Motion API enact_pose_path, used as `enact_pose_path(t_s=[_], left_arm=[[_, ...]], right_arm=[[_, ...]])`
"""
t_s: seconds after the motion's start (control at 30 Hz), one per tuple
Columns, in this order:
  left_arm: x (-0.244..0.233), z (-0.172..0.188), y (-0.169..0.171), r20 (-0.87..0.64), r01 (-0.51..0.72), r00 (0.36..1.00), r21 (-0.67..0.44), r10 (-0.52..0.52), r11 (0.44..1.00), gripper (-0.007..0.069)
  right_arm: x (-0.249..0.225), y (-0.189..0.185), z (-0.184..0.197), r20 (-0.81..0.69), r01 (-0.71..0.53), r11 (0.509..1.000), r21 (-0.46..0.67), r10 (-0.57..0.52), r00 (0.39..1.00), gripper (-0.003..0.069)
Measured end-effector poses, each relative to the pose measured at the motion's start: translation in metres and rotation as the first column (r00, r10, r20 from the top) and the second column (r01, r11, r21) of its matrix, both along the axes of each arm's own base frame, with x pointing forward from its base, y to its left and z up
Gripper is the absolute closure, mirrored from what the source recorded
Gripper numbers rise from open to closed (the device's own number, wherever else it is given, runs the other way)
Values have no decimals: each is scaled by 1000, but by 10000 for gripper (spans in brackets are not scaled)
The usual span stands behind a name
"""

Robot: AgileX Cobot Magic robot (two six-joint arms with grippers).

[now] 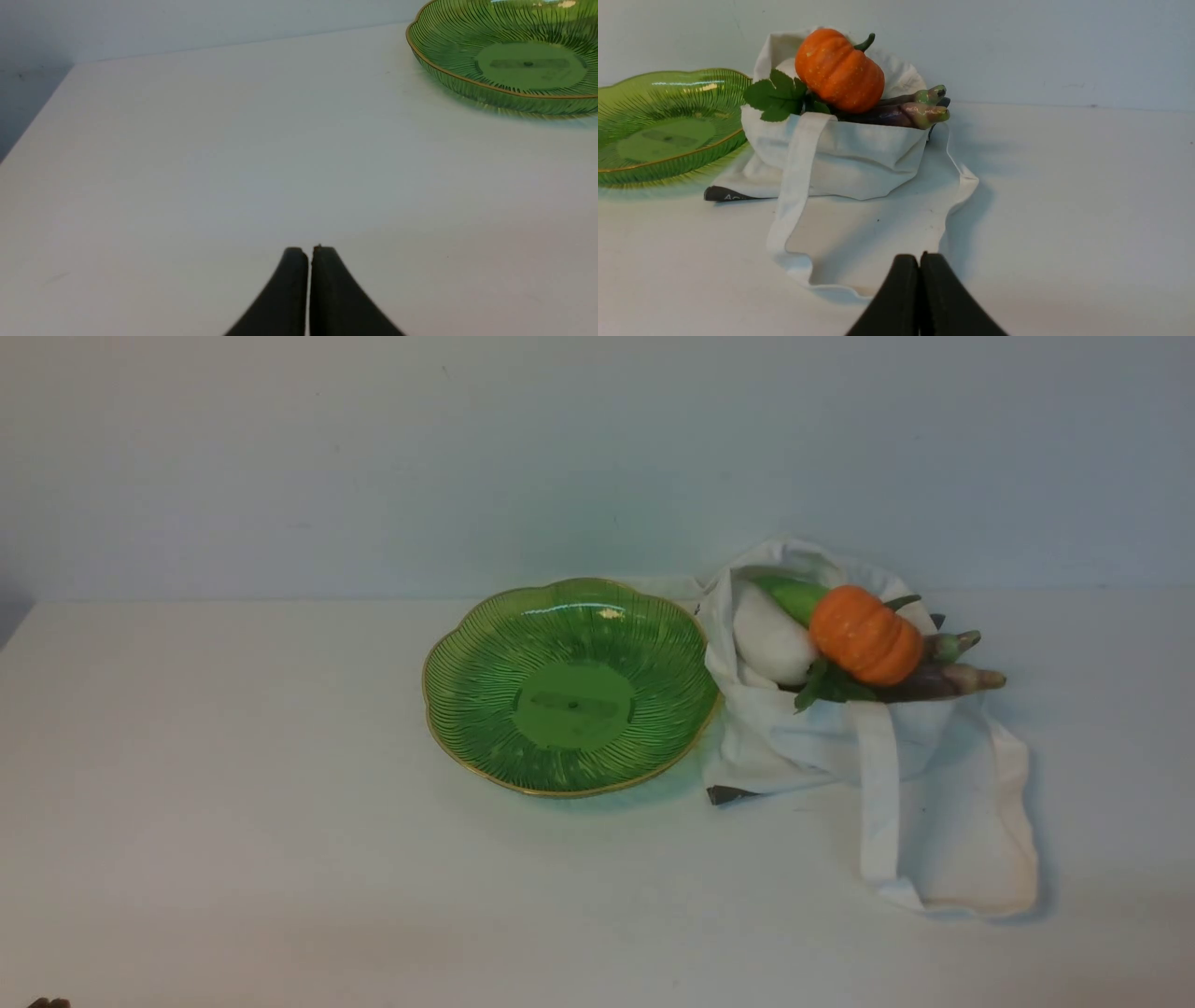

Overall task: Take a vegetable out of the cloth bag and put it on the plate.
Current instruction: Use the right arm to grab a pumpkin from the bag

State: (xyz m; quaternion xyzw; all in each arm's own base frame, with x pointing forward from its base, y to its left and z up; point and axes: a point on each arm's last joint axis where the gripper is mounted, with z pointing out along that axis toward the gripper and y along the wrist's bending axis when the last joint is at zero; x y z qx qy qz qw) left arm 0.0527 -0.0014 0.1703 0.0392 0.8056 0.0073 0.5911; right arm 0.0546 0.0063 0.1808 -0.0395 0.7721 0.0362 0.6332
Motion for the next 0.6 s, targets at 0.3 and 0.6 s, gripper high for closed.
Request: enact_pose_path(t_s=[0.3, 0.6], left_arm=[[0, 0, 0, 0, 0, 1000, 0, 0, 1000, 630], [0, 0, 0, 0, 0, 1000, 0, 0, 1000, 630]], right_arm=[[-1, 10, 5, -60, 33, 742, 669, 11, 998, 673], [-1, 12, 14, -35, 17, 575, 818, 21, 999, 673]])
